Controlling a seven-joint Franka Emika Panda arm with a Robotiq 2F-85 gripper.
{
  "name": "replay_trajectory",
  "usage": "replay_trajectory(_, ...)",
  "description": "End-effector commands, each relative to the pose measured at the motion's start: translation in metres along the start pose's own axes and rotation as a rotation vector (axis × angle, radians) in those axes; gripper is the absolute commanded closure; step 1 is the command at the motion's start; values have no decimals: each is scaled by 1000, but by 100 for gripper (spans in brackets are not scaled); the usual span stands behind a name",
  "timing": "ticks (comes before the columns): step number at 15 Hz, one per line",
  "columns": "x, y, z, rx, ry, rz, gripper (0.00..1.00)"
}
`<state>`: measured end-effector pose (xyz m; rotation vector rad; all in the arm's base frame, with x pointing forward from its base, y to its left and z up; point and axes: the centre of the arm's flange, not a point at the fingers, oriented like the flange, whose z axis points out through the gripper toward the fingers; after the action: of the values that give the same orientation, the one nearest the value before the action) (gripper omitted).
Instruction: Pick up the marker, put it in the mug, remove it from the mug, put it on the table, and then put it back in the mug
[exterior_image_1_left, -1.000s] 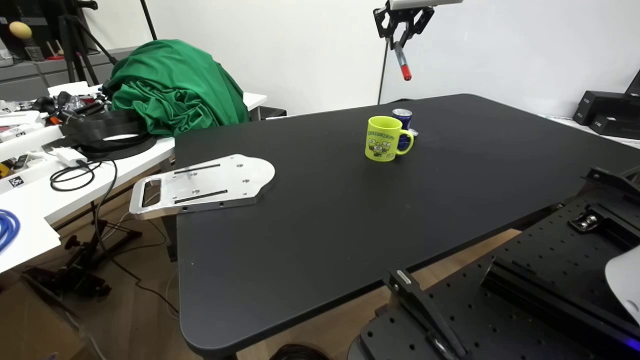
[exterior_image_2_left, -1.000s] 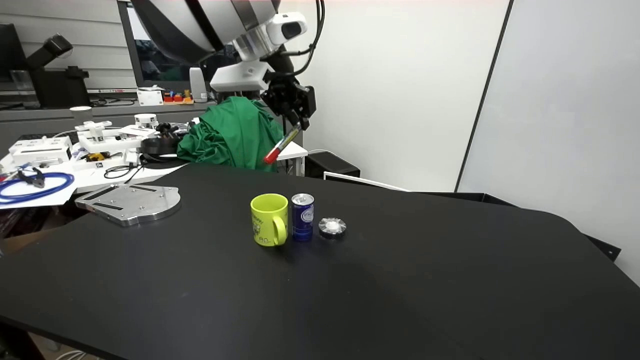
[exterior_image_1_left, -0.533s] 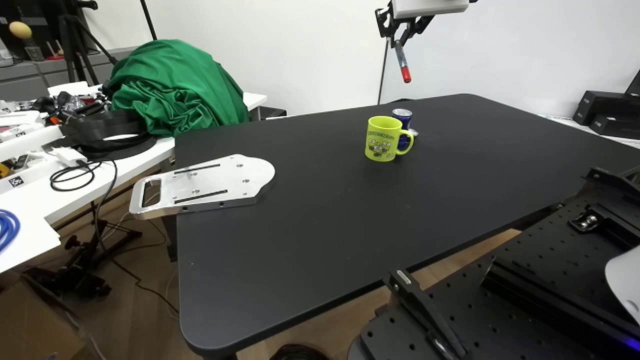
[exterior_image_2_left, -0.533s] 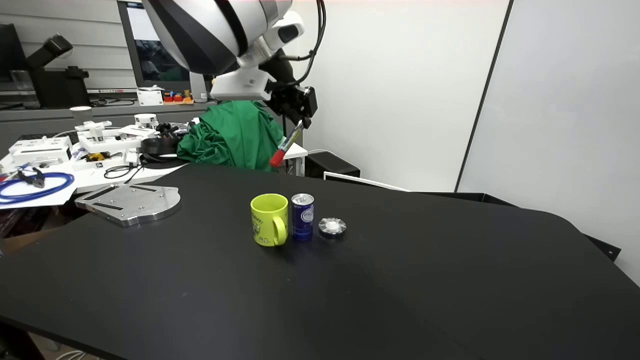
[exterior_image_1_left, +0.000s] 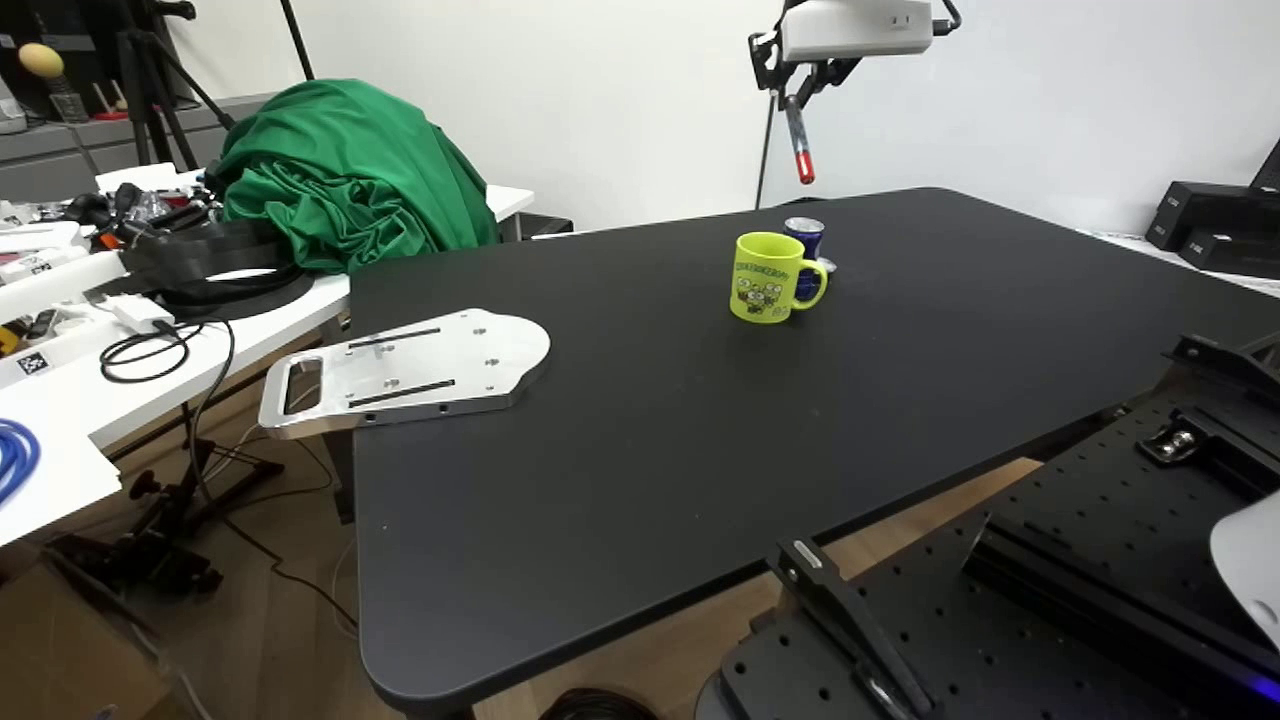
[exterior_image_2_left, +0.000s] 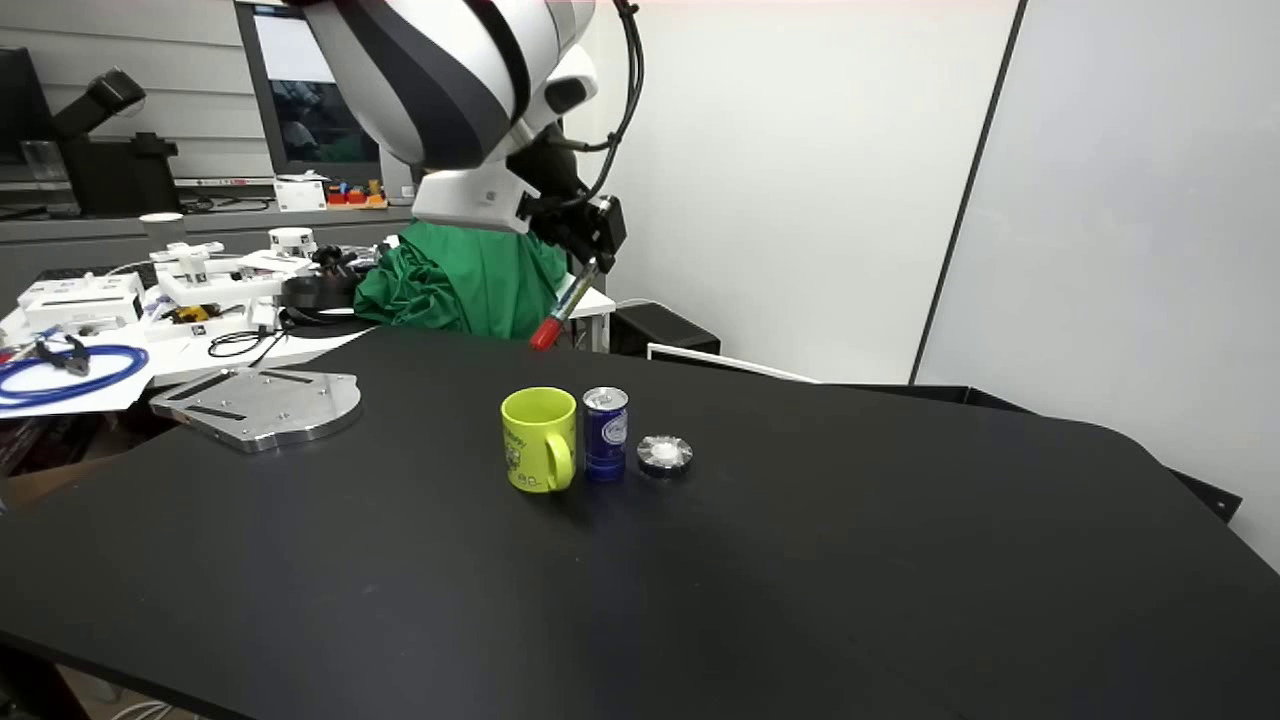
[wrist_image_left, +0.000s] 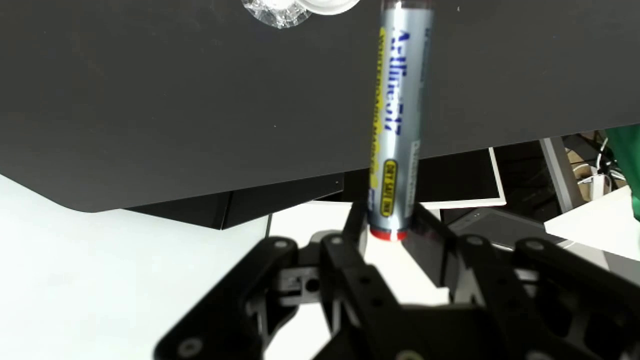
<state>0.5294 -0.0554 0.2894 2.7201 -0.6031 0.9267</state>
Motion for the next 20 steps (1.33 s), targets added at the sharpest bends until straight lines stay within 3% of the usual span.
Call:
replay_trajectory(1, -16, -3, 17, -1, 31, 30, 94)
replay_trajectory(20, -52, -28, 73, -45, 29, 42, 94)
